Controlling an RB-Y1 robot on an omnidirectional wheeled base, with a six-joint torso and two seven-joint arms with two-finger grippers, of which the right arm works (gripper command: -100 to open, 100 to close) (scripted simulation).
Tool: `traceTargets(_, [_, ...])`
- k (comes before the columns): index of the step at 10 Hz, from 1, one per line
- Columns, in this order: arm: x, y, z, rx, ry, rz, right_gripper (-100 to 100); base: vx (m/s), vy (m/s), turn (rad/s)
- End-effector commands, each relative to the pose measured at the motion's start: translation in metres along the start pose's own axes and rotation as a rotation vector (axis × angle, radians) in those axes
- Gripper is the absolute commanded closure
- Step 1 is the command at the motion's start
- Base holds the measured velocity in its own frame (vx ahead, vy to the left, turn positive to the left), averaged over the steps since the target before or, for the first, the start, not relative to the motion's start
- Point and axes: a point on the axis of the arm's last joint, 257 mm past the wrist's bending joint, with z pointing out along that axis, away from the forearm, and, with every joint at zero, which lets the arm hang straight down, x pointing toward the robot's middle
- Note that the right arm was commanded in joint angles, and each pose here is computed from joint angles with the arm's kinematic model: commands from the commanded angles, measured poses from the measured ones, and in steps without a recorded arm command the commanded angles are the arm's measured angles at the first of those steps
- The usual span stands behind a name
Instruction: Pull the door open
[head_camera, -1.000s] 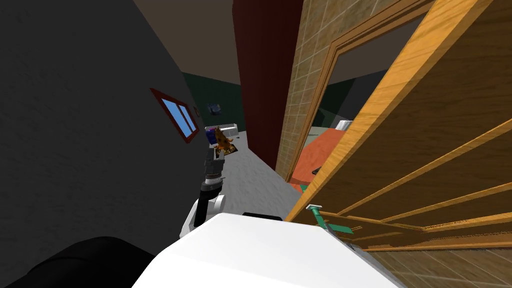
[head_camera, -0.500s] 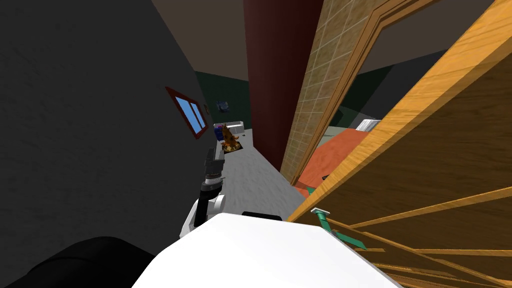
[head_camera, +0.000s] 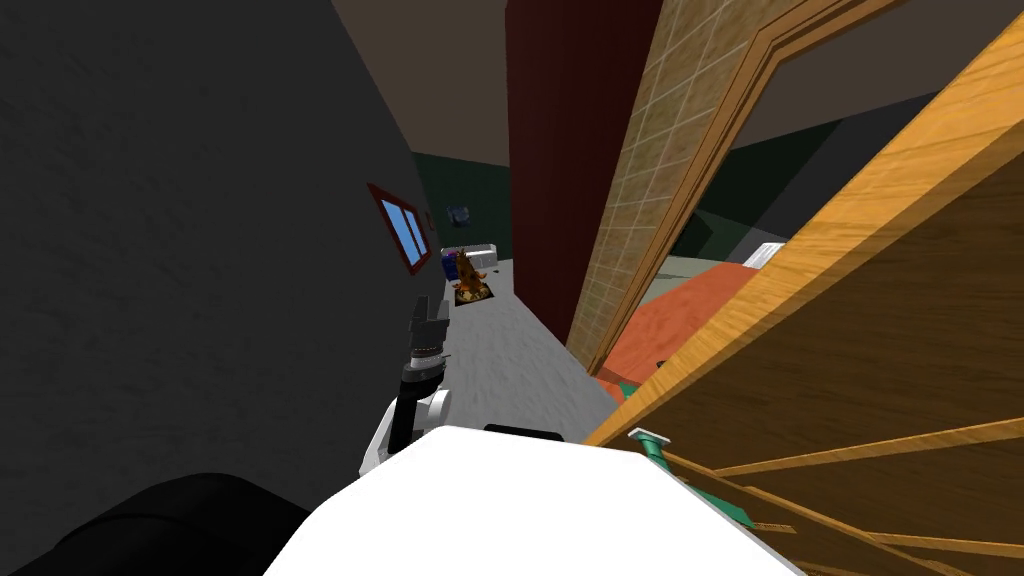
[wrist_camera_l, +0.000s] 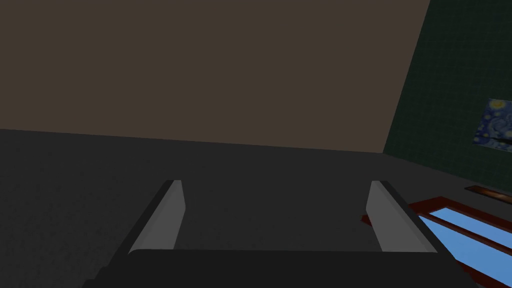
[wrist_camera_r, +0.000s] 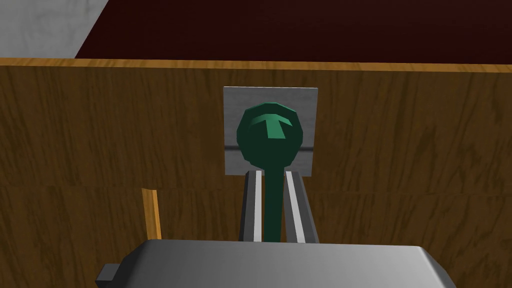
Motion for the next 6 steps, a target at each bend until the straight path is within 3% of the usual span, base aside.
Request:
traceTargets(1, [0.007, -0.003, -0.0132, 0.009, -0.010, 0.010, 100, -0.067, 0.013, 0.173])
traceTargets(2, [0.007, -0.003, -0.0132, 0.009, -0.010, 0.010, 100, -0.075, -0.013, 0.099])
traceTargets(3, [0.008, -0.002, -0.0240, 0.008, -0.025, 0.009, 100, -0.115, -0.020, 0.155])
traceTargets(4, [0.009, -0.002, -0.0274, 0.008, -0.029, 0.008, 100, -0.126, -0.035, 0.120])
traceTargets(6, [0.009, -0.001, -0.0306, 0.007, -0.033, 0.008, 100, -0.080, -0.009, 0.012])
